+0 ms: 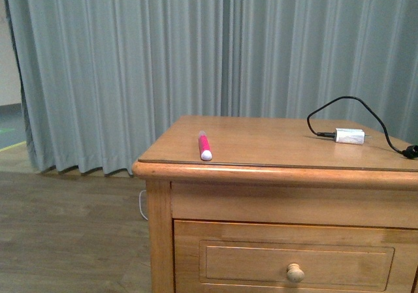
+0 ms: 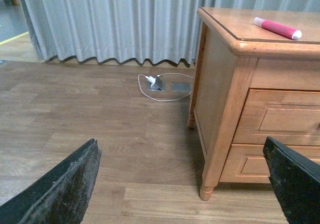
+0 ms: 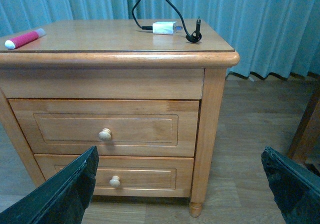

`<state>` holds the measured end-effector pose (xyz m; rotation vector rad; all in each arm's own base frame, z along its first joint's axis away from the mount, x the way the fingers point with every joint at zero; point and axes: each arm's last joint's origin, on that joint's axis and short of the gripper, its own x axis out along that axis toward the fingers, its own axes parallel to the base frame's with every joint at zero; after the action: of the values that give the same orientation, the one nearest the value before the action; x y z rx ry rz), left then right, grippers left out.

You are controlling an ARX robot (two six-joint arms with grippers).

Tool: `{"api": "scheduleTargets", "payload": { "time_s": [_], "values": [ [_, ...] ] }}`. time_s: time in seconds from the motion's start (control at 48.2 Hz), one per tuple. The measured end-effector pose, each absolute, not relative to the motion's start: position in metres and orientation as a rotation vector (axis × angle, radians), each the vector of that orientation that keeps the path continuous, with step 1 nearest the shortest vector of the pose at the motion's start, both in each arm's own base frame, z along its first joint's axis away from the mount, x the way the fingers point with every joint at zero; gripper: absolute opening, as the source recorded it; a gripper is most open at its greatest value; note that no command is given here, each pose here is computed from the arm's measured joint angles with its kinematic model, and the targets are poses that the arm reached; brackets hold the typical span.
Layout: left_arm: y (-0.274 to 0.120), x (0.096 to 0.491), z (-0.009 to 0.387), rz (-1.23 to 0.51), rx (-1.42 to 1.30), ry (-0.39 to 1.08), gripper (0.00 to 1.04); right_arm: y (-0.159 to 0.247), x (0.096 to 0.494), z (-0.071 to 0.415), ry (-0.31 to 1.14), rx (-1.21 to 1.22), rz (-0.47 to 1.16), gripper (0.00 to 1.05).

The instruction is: Place pink marker in drawer with both arms

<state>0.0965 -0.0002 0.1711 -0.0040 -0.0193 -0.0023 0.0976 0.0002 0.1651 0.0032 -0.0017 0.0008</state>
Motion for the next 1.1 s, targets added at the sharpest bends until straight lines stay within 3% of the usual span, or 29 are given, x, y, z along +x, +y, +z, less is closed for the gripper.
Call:
{"api": "scheduleTargets", "payload": {
  "time_s": [0.041,0.145,0.249,0.436,0.705,1.1],
  "values": [
    [0.000,0.097,0.171,-0.002,-0.004,-0.019,0.99,0.000,0.098,0.164,0.022,0.009,0.019,0.96],
    [0.000,0.097,0.171,-0.003,-0.004,-0.019,0.99,0.005,0.103,0.165,0.282,0.046,0.140,0.96],
    [0.000,0.097,0.171,-0.002,-0.004,-0.019,0.99,0.014,0.121,0.170,0.383,0.041,0.189,0.96],
    [0.000,0.097,0.171,-0.002,-0.004,-0.019,0.99,0.039,0.171,0.183,0.468,0.005,0.238,0.96],
    [0.000,0.097,0.171,-0.002,-0.004,-0.019,0.99,0.085,0.254,0.165,0.585,0.024,0.214,0.96],
    [0.000,0.097,0.171,-0.002,-0.004,-0.019,0.99,0.124,0.337,0.114,0.561,0.016,0.049,0.96]
  ]
}}
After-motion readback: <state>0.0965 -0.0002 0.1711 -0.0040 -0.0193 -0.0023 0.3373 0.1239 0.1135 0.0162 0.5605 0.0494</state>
